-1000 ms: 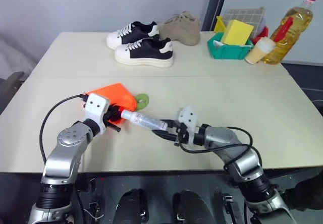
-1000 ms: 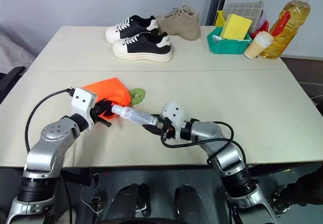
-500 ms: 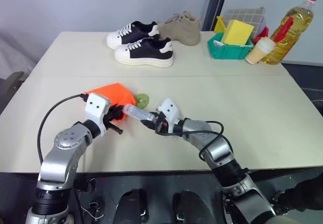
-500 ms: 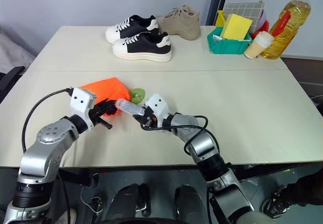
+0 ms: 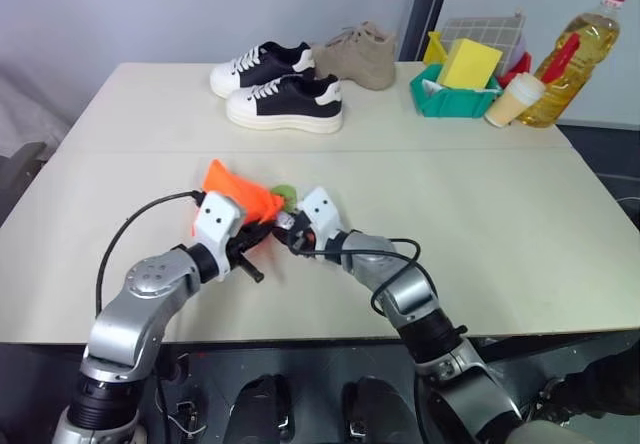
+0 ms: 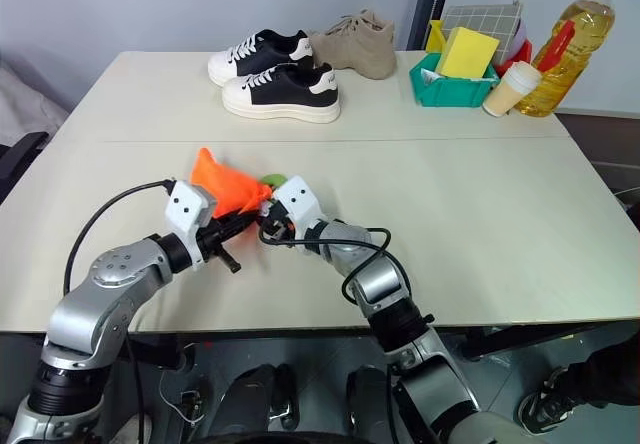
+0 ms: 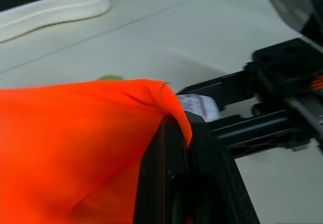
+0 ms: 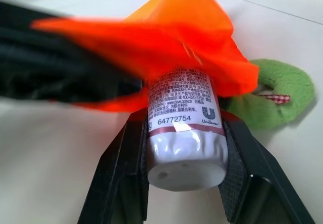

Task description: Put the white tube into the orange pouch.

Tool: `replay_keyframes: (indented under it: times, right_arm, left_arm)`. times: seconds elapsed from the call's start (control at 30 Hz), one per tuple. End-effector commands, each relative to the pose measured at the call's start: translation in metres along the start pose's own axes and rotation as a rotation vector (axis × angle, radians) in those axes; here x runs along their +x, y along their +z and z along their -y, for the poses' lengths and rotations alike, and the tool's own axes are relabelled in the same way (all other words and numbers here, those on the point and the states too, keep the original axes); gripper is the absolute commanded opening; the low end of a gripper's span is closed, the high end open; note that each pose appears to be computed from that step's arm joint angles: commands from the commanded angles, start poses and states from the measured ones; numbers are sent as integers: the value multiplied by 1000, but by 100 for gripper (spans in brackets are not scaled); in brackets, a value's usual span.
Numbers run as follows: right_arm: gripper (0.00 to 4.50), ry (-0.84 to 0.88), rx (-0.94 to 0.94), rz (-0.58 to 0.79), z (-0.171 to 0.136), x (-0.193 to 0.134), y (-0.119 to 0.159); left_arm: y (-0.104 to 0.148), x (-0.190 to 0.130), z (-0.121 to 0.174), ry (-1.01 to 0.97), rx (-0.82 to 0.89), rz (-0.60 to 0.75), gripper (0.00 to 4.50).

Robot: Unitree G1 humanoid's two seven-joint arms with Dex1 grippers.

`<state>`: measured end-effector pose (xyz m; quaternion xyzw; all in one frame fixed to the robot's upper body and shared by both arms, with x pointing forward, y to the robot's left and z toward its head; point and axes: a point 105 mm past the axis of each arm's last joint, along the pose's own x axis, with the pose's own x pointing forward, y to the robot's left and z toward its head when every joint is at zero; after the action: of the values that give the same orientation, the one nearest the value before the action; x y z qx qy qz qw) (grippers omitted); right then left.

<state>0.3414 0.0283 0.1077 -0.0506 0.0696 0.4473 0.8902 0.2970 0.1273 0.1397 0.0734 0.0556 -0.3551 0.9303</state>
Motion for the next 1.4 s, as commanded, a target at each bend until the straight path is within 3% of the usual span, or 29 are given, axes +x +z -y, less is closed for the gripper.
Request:
replay_keyframes:
  times: [0.03, 0.2, 0.4, 0.47, 0.53, 0.63, 0.93, 1.23, 1.4]
  right_arm:
    - [119, -15, -36, 74, 1, 4, 25]
    - [119, -24, -42, 72, 0, 15, 33]
    - [119, 24, -64, 60, -6, 16, 32]
    - [220, 51, -67, 57, -8, 12, 31]
    - [289, 70, -83, 58, -9, 5, 30]
    - [446, 135, -128, 64, -14, -15, 31]
    - [446, 214, -173, 5, -2, -80, 18]
    - [446, -32, -23, 17, 47, -50, 24]
    - [450, -105, 36, 16, 53, -16, 24]
  left_arm:
    - [22, 0, 19, -91, 22, 71, 0]
    - [30, -2, 32, -157, -18, 94, 0]
    - [26, -10, 21, -126, -20, 74, 0]
    - [23, -13, 17, -113, -21, 65, 0]
    - [20, -16, 13, -103, -23, 56, 0]
    - [16, -23, 8, -94, -31, 36, 0]
    - [-1, -54, 8, -178, -45, -72, 0]
    - [-15, -70, -1, -203, -32, -150, 0]
    - [-12, -68, -9, -159, -48, -106, 242]
